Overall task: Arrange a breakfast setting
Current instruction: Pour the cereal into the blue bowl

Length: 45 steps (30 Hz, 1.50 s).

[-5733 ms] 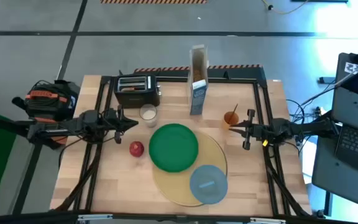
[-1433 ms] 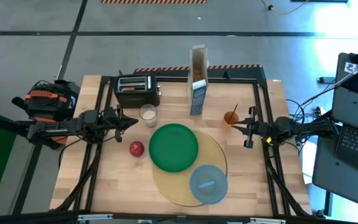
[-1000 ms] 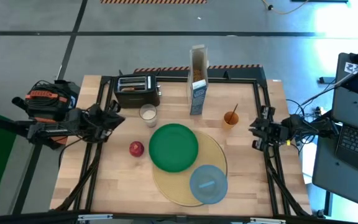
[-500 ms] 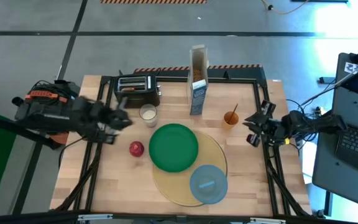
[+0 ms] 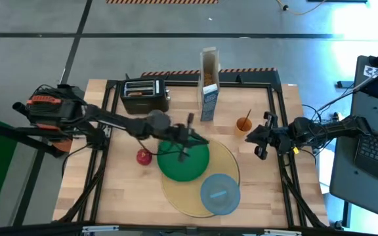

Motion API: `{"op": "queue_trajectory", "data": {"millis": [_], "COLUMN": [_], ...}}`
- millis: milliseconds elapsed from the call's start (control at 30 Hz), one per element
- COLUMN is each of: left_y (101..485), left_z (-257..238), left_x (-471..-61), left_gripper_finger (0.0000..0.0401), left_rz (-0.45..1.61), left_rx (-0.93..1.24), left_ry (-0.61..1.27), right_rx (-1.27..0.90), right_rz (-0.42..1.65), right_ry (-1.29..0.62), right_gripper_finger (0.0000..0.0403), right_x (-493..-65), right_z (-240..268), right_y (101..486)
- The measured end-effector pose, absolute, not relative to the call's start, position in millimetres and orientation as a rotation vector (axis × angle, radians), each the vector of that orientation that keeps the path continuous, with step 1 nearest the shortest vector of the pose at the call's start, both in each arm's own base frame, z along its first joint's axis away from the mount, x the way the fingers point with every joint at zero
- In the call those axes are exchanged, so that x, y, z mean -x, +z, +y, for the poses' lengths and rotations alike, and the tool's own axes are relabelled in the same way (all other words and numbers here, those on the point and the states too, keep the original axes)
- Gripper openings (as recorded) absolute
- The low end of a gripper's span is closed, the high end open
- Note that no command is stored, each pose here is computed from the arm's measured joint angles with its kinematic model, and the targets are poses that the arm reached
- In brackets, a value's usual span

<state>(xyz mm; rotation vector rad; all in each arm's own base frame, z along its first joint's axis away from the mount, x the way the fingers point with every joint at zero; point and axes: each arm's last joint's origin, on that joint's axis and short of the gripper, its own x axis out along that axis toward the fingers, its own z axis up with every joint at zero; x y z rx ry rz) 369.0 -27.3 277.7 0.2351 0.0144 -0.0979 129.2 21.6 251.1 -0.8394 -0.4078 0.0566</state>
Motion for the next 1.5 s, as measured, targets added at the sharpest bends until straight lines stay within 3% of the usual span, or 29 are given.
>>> {"op": "queue_trajectory", "data": {"millis": [167,233,367,533,733,933,1067,1333,1500], "left_y": [279,276,269,264,263,255,251,246,246], "left_z": [-26,-23,-19,-12,4,23,25,26,34], "left_x": [-386,-390,-392,-390,-388,-387,-385,-383,-384], "left_gripper_finger": [0.0007,0.0007,0.0007,0.0007,0.0007,0.0011,0.0048,0.0166,0.0218], "left_rz": [0.084,0.106,0.156,0.224,0.241,0.331,0.385,0.396,0.382], "left_rx": [-0.253,-0.255,-0.3,-0.319,-0.292,-0.317,-0.338,-0.261,-0.196], "left_ry": [0.437,0.556,0.58,0.669,0.74,0.718,0.744,0.776,0.715], "right_rx": [0.899,0.904,0.884,0.897,0.943,0.929,0.926,0.931,0.941], "right_rz": [-0.277,-0.211,-0.094,-0.02,0.253,0.373,0.397,0.469,0.542], "right_ry": [-0.067,-0.139,-0.313,-0.399,-0.389,-0.226,-0.246,-0.372,-0.411], "right_gripper_finger": [0.003,0.003,0.003,0.003,0.003,0.003,0.003,0.003,0.003], "right_x": [-132,-132,-137,-151,-184,-209,-213,-215,-222], "right_z": [17,15,10,6,-16,-37,-42,-46,-55], "right_y": [245,243,240,253,280,297,301,299,290]}}
